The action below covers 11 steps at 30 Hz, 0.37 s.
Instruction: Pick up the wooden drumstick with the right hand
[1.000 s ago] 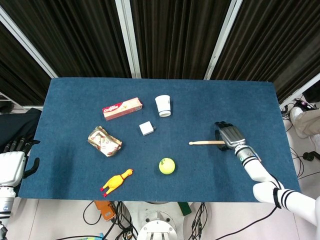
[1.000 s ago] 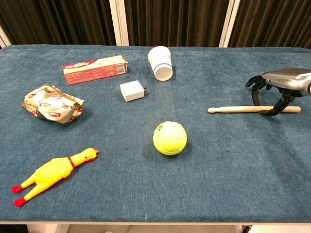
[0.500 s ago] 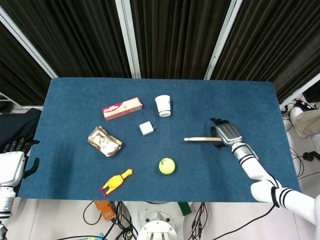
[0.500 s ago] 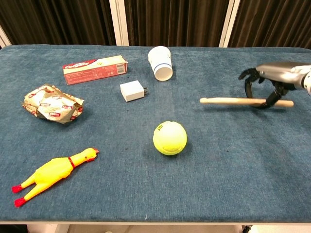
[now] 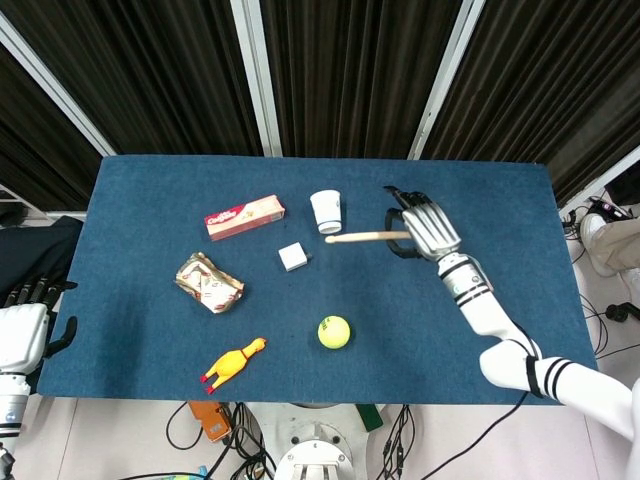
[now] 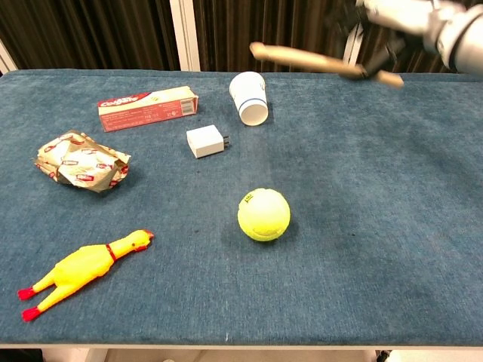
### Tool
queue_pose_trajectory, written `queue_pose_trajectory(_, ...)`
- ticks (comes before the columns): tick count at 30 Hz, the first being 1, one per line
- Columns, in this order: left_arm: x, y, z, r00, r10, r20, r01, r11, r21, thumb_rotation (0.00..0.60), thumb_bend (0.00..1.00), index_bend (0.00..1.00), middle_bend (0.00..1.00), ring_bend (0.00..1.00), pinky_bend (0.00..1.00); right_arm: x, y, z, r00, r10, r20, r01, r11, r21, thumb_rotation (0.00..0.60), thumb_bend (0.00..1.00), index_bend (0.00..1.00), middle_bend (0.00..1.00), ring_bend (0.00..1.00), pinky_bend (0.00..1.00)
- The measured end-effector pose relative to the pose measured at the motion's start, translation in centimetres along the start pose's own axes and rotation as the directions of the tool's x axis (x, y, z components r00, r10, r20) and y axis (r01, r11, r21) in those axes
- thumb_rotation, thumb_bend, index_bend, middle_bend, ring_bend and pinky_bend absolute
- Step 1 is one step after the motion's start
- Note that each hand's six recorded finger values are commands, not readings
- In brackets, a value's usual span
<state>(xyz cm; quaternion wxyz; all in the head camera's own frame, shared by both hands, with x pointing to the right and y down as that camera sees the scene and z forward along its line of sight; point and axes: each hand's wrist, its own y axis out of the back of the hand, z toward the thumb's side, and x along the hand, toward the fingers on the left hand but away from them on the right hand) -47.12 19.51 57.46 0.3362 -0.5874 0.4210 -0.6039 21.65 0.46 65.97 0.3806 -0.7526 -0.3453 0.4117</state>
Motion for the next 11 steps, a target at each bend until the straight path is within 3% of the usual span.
queue_pose_trajectory(11, 0.0, -0.1, -0.2, 1.000, -0.012, -0.017, 0.013, 1.000, 0.002, 0.600, 0.41, 0.25, 0.09, 0.09, 0.15, -3.9, 2.8, 4.2, 0.993, -0.097, -0.071, 0.098, 0.995, 0.007, 0.600, 0.53, 0.73, 0.16, 0.27, 0.25)
